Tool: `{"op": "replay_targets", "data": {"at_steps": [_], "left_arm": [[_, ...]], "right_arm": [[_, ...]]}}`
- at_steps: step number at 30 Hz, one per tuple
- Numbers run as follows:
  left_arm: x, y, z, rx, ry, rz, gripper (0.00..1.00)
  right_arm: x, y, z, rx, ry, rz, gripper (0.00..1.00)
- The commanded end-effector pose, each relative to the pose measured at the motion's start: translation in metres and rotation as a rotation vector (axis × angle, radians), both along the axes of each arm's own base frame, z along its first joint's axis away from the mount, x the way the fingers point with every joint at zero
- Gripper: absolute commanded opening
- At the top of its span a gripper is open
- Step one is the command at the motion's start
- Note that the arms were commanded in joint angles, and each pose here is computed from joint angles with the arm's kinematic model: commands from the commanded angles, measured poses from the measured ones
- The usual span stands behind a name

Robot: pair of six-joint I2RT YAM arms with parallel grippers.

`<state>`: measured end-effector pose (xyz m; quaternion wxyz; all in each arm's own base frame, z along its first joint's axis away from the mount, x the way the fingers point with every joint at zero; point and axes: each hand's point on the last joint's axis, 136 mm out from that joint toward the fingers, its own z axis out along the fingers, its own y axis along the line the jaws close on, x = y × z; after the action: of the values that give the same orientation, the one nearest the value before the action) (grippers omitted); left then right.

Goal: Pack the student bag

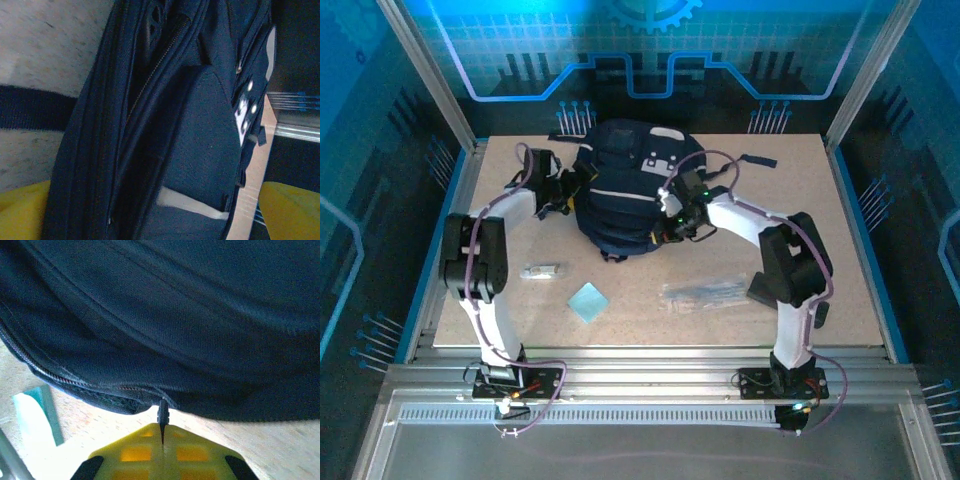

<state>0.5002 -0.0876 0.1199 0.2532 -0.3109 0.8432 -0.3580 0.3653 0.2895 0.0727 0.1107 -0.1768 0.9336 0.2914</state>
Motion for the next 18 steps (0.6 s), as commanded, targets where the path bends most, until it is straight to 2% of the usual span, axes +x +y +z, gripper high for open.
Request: {"op": "replay_targets", "data": {"at_steps": [1, 9, 14, 18], "left_arm": [[-0.026, 0.018, 0.045, 0.101, -0.073, 0.051, 0.99], [-0.088, 0.023, 0.047, 0.046, -0.043, 0.163, 0.99], [-0.115, 0.010, 0.034, 0.028, -0.022, 0.215, 0.99], [-0.122, -0.013, 0.012, -0.028, 0.017, 0.228, 0.99]], "right_arm": [[0.026, 0.055, 0.039, 0.161, -0.112, 0.048, 0.00], [0.040, 0.108, 0.068, 0.260, -0.153, 0.098, 0.00], [0.035, 0.107, 0.075, 0.263, -0.156, 0.101, 0.00], [0.024, 0.089, 0.064, 0.189, -0.150, 0.082, 0.00]]}}
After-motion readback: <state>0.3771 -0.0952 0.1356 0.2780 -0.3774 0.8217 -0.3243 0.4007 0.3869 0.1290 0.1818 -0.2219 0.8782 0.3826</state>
